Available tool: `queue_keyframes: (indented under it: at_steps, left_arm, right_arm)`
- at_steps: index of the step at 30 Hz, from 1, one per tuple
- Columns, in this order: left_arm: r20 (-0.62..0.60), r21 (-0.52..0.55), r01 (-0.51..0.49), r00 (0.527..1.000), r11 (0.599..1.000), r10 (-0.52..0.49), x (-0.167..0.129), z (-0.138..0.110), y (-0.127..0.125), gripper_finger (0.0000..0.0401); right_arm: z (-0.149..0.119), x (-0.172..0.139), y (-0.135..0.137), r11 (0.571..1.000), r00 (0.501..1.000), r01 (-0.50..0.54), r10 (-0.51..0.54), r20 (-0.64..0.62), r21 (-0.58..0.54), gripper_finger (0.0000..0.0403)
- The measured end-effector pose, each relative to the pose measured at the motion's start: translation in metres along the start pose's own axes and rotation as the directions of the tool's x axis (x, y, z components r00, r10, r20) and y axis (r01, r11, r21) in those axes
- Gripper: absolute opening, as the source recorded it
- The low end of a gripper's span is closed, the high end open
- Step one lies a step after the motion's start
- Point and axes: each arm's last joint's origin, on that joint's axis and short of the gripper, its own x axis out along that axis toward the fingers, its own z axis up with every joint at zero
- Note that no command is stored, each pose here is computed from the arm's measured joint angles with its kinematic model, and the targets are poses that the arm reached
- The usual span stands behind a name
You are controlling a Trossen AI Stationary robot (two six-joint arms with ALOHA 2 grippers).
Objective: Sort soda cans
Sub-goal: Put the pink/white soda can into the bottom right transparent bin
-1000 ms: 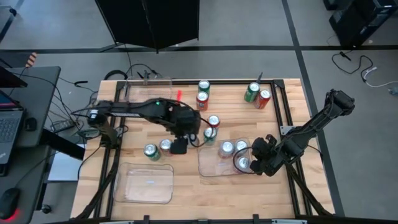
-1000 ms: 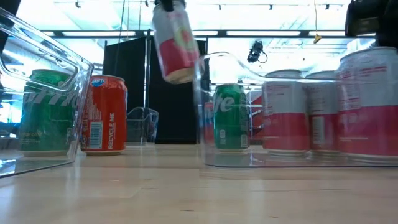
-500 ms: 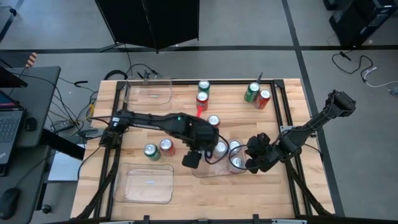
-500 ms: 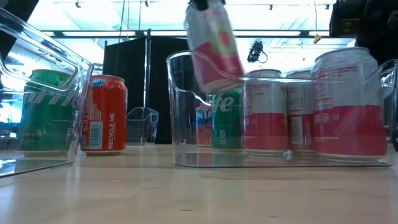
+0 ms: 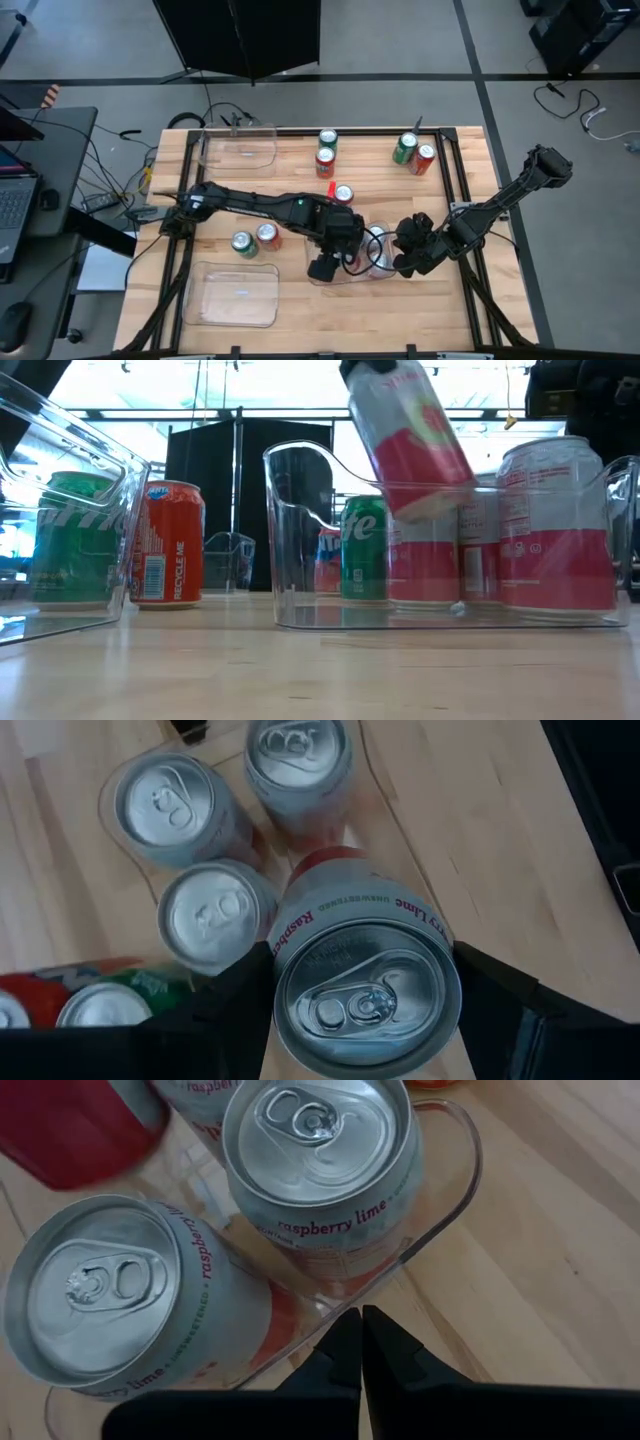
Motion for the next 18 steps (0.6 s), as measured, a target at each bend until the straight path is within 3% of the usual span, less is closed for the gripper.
queue_keyframes:
  at_steps: [18]
  left_arm:
    - [-0.025, -0.019, -0.005, 1.000, 1.000, 0.004, 0.047, 0.003, 0.002, 0.0247]
  right_arm:
    - [0.002, 0.000, 0.001, 1.000, 1.000, -0.013, 0.013, 0.007, -0.006, 0.0001]
